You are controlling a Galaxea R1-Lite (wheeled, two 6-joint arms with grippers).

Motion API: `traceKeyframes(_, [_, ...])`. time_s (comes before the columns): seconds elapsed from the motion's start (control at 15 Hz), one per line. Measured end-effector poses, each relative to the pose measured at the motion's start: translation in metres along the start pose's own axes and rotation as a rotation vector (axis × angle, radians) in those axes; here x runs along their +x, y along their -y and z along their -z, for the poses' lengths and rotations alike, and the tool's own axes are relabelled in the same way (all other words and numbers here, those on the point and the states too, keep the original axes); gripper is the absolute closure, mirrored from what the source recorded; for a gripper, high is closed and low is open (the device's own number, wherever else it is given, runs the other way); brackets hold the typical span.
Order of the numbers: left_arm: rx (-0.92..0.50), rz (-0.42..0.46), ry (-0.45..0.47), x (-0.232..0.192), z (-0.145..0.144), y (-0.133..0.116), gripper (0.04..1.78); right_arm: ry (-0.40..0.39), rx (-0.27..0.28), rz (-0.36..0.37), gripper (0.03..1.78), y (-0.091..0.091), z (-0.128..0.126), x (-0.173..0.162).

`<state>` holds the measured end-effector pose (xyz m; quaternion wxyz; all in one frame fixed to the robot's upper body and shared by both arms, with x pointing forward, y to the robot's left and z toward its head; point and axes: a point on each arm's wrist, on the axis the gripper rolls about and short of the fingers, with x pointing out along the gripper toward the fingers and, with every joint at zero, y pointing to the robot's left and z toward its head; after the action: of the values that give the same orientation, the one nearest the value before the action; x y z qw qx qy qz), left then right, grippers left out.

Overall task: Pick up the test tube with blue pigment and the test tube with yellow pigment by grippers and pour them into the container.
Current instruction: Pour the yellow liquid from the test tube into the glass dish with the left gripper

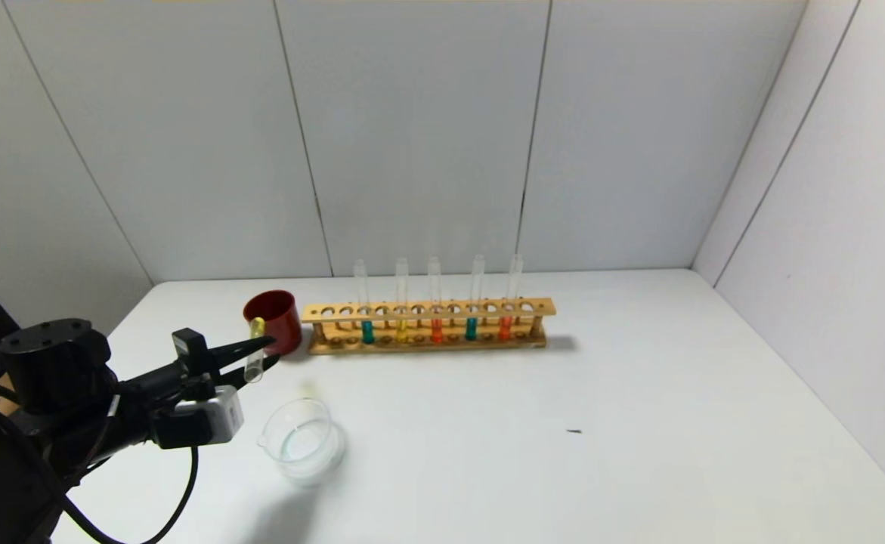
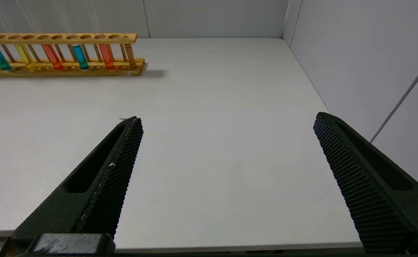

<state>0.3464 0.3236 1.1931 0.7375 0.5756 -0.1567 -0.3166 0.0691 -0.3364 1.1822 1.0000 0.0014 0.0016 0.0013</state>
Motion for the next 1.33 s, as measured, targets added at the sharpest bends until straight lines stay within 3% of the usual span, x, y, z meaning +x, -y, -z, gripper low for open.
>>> traceKeyframes(0.47, [0.070,-0.005,-0.011,0.008,0.019,0.002,1.49,0.000,-0.001,0.000,0.06,0.000,0.000,0.000])
traceKeyframes(1.33, [0.238,0.004,0.035,0.032,0.021,0.006,1.49,0.000,-0.001,0.000,0.06,0.000,0.000,0.000])
